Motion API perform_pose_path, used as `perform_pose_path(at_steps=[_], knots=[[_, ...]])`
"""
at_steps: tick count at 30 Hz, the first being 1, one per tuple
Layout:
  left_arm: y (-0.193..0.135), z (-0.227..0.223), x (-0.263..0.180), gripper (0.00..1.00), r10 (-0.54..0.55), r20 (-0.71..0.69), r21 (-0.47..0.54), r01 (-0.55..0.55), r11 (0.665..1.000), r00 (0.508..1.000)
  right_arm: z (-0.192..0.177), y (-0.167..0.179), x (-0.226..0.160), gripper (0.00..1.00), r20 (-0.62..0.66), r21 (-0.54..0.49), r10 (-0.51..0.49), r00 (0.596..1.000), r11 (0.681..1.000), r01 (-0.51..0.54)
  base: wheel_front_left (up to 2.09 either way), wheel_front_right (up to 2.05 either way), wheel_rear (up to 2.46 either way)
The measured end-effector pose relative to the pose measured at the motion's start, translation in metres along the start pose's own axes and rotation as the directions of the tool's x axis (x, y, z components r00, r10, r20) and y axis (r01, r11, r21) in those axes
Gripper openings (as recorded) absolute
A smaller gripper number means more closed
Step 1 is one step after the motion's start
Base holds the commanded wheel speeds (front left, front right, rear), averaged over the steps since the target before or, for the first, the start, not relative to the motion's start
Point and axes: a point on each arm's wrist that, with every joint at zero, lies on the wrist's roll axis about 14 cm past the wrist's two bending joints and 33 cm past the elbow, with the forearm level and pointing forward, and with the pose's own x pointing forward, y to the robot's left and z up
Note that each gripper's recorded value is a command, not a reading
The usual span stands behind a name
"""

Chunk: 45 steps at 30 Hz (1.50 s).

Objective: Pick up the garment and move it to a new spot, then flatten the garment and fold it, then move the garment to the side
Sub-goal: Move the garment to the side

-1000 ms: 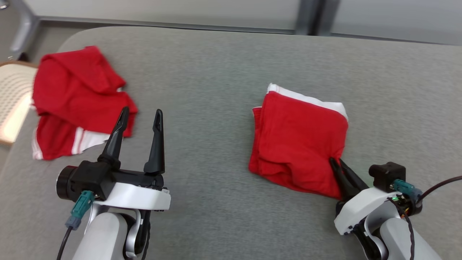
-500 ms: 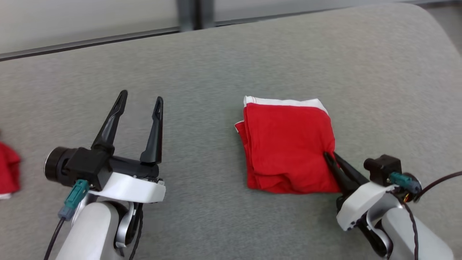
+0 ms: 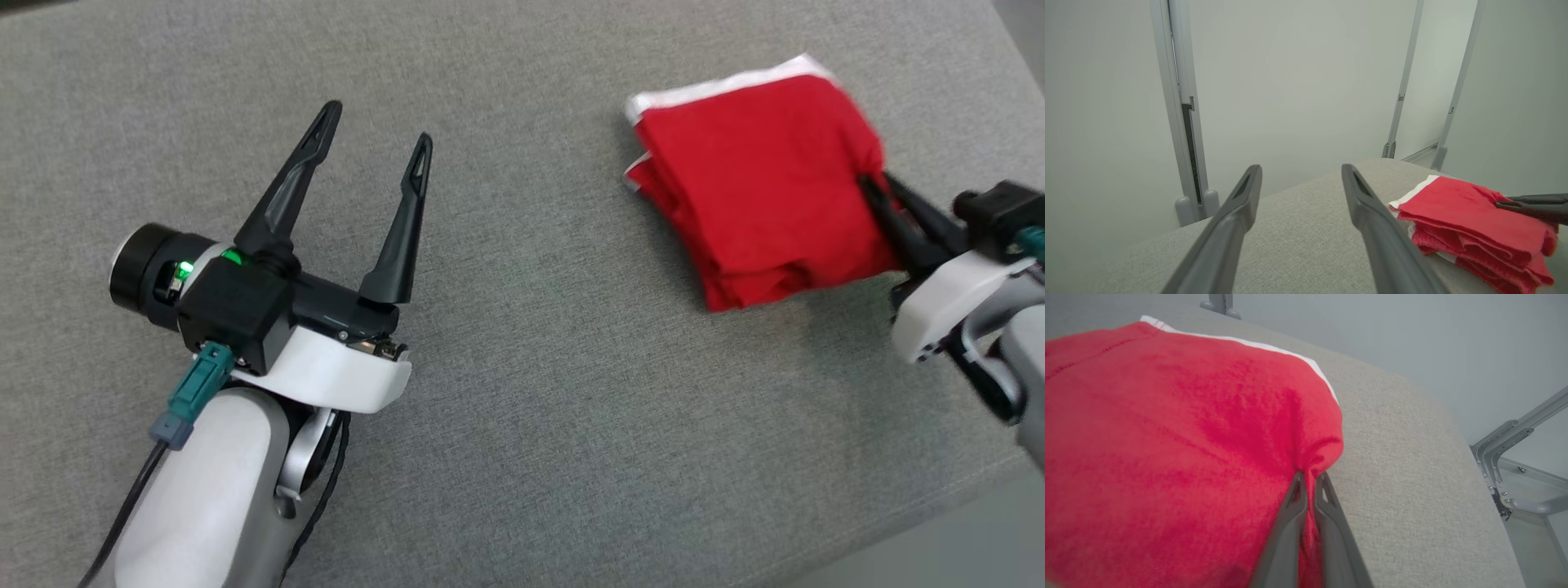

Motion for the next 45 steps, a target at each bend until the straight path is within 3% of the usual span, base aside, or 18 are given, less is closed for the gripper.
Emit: perform_pose_path(at_steps=[10, 17, 18, 19, 20, 21, 26, 33, 39, 45], knots=[[0.01, -0.024, 0.024, 1.0, -0.046, 0.019, -0.015, 0.047, 0.999, 0.999, -0.021, -0.123, 0.007, 0.0, -0.157, -0.191, -0.203, 0.967, 0.966, 0.171, 0.0, 0.0, 0.0], [0.025, -0.043, 0.024, 1.0, -0.031, 0.002, -0.016, 0.031, 0.999, 1.0, -0.037, -0.153, 0.021, 0.0, -0.237, -0.245, -0.261, 0.936, 0.948, 0.203, 0.0, 0.0, 0.0], [0.028, -0.046, 0.024, 1.0, -0.026, -0.002, -0.016, 0.026, 1.0, 1.0, -0.039, -0.154, 0.025, 0.29, -0.243, -0.235, -0.267, 0.932, 0.949, 0.211, 0.0, 0.0, 0.0], [0.03, -0.048, 0.023, 1.0, -0.019, -0.006, -0.017, 0.019, 1.0, 1.0, -0.041, -0.155, 0.027, 0.5, -0.251, -0.226, -0.275, 0.928, 0.949, 0.22, 0.0, 0.0, 0.0], [0.031, -0.05, 0.022, 1.0, -0.015, -0.008, -0.017, 0.015, 1.0, 1.0, -0.045, -0.158, 0.027, 0.91, -0.266, -0.218, -0.292, 0.919, 0.947, 0.238, 0.0, 0.0, 0.0], [0.033, -0.053, 0.022, 1.0, -0.012, -0.013, -0.016, 0.012, 1.0, 1.0, -0.047, -0.162, 0.027, 1.0, -0.262, -0.191, -0.316, 0.912, 0.943, 0.272, 0.0, 0.0, 0.0], [0.03, -0.049, 0.022, 1.0, -0.009, -0.011, -0.014, 0.009, 1.0, 1.0, -0.049, -0.167, 0.013, 1.0, -0.225, -0.06, -0.388, 0.894, 0.921, 0.385, 0.0, 0.0, 0.0], [0.023, -0.039, 0.011, 1.0, 0.012, -0.024, -0.019, -0.012, 1.0, 1.0, -0.049, -0.145, -0.017, 1.0, -0.153, 0.17, -0.418, 0.896, 0.882, 0.44, 0.0, 0.0, 0.0], [0.015, -0.03, -0.005, 1.0, 0.037, -0.049, -0.022, -0.038, 0.999, 0.998, -0.032, -0.109, -0.045, 1.0, -0.017, 0.342, -0.428, 0.903, 0.847, 0.408, 0.0, 0.0, 0.0], [0.011, -0.014, -0.021, 1.0, 0.077, -0.044, -0.022, -0.078, 0.997, 0.996, -0.003, -0.058, -0.062, 1.0, 0.142, 0.413, -0.406, 0.903, 0.853, 0.319, 0.0, 0.0, 0.0]])
